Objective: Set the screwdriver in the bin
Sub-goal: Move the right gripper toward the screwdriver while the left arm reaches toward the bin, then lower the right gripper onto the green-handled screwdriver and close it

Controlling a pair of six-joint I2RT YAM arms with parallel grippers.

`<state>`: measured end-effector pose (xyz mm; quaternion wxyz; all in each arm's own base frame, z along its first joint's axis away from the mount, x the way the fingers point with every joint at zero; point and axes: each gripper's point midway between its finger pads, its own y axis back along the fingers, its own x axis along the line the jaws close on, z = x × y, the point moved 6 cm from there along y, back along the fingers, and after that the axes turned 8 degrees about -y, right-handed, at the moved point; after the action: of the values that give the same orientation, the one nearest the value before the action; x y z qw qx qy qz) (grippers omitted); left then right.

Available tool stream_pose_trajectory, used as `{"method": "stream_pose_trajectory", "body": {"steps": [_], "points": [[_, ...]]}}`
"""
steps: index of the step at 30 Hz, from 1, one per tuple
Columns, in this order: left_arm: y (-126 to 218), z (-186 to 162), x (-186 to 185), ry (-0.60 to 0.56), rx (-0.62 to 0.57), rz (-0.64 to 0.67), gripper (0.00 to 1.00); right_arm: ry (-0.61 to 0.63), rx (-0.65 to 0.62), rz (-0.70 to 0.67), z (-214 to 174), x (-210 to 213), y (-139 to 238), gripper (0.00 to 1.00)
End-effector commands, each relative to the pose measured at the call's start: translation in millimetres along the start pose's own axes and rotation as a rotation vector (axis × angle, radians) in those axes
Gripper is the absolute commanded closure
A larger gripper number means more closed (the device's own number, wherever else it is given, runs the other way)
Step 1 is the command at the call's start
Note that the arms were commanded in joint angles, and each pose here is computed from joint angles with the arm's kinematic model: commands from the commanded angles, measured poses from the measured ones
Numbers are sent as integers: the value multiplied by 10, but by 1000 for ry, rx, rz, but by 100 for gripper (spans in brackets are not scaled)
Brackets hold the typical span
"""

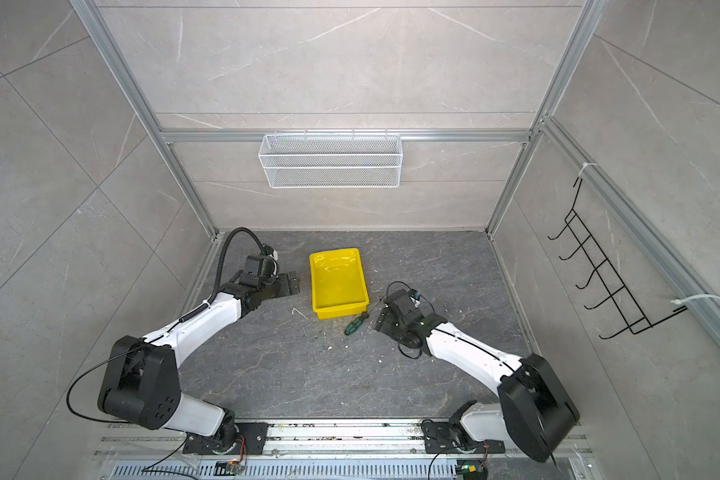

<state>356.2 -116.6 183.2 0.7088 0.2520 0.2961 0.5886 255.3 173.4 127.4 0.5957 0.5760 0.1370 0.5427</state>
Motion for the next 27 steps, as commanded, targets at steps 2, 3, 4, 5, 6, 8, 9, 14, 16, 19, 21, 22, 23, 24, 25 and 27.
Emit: {"method": "stream_pose_trajectory", "body": {"steps": [2,3,4,5,6,8,9,14,16,19,21,22,23,24,25,27], "points": [[33,78,10,-1,-12,29,0,0,-23,71,49,415,-115,26],[54,66,65,17,-17,75,0,4,-28,68,43,463,-158,27],[73,37,132,39,-23,127,0,9,-33,71,34,502,-190,28],[101,9,198,68,-33,177,0,-22,-39,75,24,529,-234,30],[135,-26,265,98,-44,229,0,-43,-43,80,4,540,-278,32],[210,-86,379,149,-67,311,0,-100,-45,93,-37,552,-350,39],[255,-121,431,171,-80,351,0,-127,-41,97,-69,548,-386,44],[403,-134,474,200,-157,359,0,-177,-17,112,-186,600,-490,58],[406,-111,408,177,-166,294,0,-173,-2,99,-214,621,-516,58],[399,-89,365,164,-171,257,0,-178,2,68,-260,582,-549,58],[379,-80,355,160,-163,254,0,-183,-1,49,-283,550,-578,58],[365,-76,352,153,-158,254,0,-188,-1,39,-287,535,-593,58],[352,-72,353,152,-152,258,0,-195,-2,28,-287,522,-611,58],[337,-73,355,152,-144,262,0,-197,-1,29,-296,522,-624,58],[327,-76,354,153,-138,264,0,-201,0,32,-303,527,-634,58],[299,-93,352,155,-131,260,0,-210,-3,37,-314,541,-654,58]]}}
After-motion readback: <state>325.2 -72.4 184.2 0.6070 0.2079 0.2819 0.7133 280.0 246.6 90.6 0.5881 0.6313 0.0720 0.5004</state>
